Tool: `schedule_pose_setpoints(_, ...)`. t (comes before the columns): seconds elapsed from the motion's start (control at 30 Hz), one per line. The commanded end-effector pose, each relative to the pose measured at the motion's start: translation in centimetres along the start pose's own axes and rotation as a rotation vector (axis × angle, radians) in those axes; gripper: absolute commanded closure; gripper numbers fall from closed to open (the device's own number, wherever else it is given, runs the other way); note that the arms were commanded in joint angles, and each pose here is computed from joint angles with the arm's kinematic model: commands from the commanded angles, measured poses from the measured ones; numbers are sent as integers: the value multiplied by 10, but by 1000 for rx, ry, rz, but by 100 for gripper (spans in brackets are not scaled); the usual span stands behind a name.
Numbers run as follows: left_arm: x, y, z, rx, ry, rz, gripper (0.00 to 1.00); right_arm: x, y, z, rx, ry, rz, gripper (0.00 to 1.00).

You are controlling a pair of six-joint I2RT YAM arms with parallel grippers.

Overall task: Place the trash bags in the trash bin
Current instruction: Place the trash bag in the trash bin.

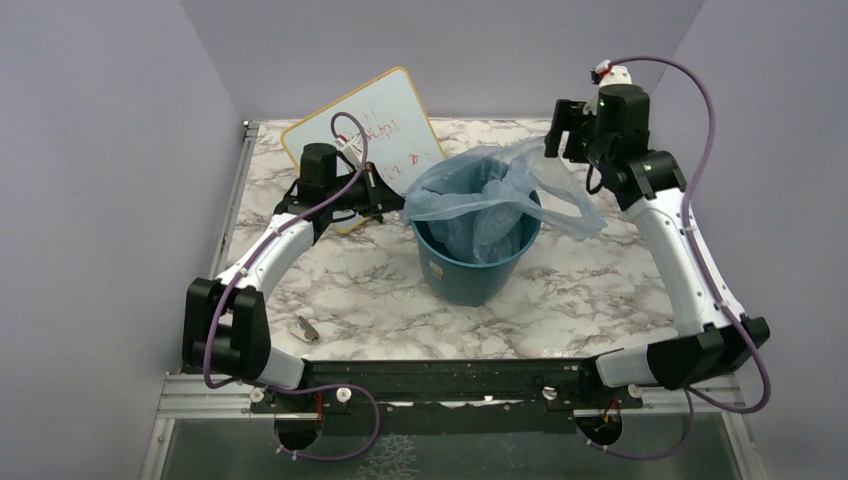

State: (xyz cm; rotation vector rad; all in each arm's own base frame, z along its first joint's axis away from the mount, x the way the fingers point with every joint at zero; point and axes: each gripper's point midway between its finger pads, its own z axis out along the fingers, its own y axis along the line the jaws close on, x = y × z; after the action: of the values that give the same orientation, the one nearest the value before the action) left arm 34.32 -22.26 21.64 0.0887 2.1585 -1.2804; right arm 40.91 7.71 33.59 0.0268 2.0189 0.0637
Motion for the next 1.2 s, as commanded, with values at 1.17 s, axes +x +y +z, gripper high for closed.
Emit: schedule_pose_setpoints(1.17,18,-10,-22,4,12,36,100,15,-58,-135,133,-165,228,20)
